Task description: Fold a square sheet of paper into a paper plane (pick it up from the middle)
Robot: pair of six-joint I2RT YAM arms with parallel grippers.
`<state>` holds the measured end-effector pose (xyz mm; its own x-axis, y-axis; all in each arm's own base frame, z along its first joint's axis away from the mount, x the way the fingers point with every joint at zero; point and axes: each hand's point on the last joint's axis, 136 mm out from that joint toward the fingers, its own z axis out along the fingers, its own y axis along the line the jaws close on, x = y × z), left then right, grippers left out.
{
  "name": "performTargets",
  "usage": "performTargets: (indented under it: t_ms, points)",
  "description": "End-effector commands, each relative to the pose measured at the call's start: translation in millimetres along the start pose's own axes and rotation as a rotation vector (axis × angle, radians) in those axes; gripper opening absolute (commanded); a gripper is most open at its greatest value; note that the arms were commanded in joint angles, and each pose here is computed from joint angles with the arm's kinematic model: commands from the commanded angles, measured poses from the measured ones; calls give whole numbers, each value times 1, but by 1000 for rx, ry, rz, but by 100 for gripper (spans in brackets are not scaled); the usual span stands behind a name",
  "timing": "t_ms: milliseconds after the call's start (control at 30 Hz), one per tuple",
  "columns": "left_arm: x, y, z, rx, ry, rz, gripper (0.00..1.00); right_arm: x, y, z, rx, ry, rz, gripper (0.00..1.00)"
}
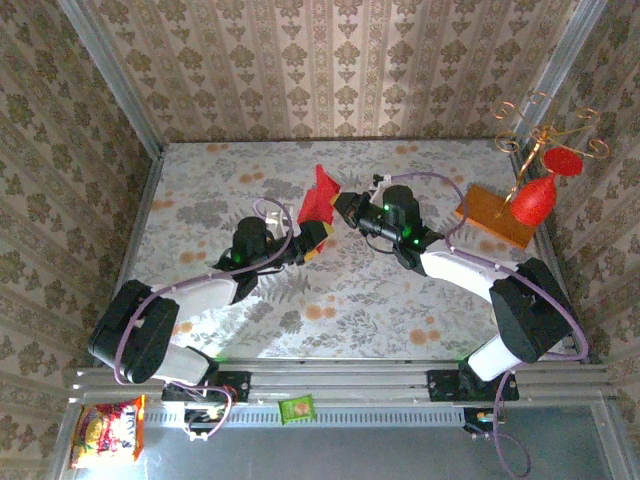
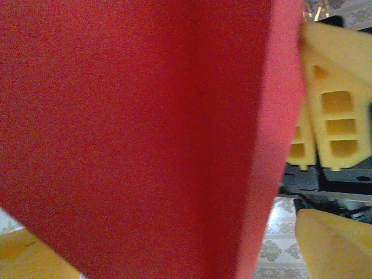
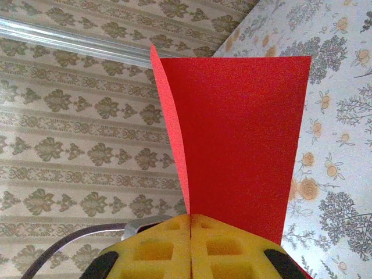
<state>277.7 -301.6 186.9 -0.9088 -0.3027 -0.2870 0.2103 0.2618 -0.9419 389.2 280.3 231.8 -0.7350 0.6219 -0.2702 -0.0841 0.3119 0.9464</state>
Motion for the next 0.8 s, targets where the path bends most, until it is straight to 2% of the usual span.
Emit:
performTargets:
  t_ms: [0,133,467,767]
  points:
    - [-12,-26,2,75,-36,60,87,-5,9,-6,-42,-19,22,9]
    - [-15,-27,1,76,-54,73,79,-6,7,-8,-43,-15,31,9]
    - [-19,-36,-2,95,-77,105,51,-5,4,-11,-44,-13,43,10]
    - [-19,-40,-2,106,-71,124,39,-5,3,-12,-46,-15,53,11]
